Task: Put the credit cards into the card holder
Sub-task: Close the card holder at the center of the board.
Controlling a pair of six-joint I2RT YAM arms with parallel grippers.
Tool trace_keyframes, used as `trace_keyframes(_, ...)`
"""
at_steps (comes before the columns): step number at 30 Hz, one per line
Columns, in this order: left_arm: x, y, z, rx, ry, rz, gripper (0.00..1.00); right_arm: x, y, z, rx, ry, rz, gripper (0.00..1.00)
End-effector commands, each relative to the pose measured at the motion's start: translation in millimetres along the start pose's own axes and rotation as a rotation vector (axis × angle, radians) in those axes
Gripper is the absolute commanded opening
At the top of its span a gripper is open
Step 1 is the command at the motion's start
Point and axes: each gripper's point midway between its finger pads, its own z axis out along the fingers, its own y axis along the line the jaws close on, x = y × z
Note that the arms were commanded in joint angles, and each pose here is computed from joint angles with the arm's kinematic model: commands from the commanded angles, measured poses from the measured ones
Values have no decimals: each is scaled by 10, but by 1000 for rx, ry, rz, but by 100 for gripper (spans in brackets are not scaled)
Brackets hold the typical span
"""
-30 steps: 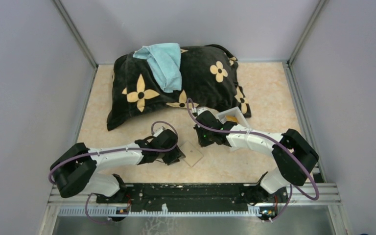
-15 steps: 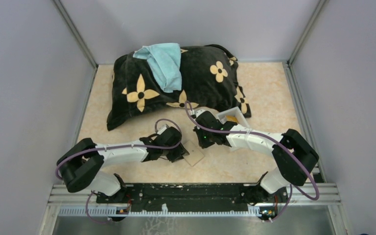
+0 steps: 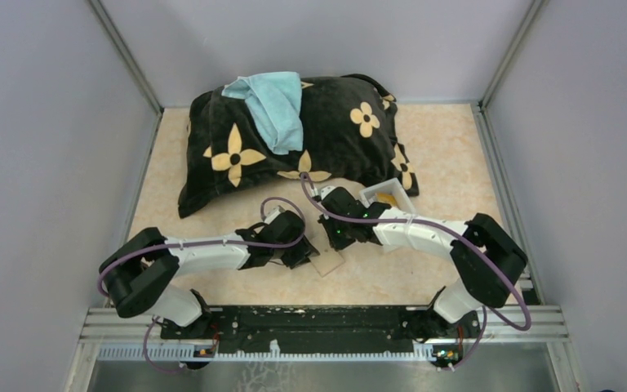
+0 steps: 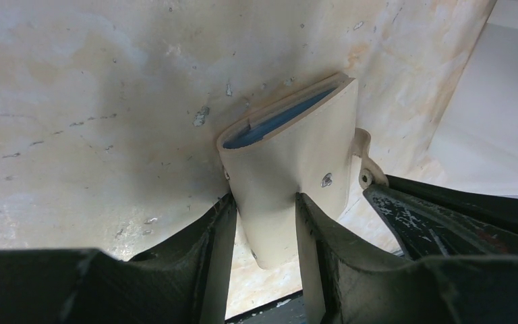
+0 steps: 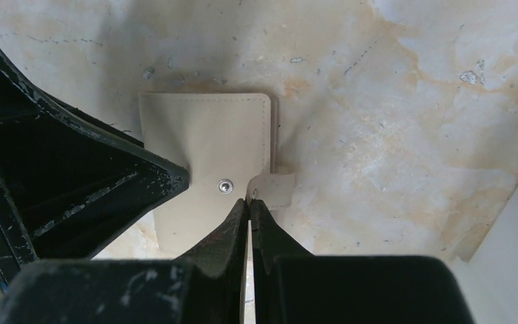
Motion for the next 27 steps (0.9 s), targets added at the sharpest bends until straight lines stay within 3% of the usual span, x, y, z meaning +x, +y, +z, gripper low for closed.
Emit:
trace_keyframes(1,25,432,84,-143,-9,33,45,-184,105,-23,-4,-38,-44,4)
trace_keyframes(14,24,443,82,-137,-4,33,45,-104,52,88,99,2,-86,4)
trace_keyframes(27,28,494,95,-137,0,31,44,-64,179,155,96,30,-113,4)
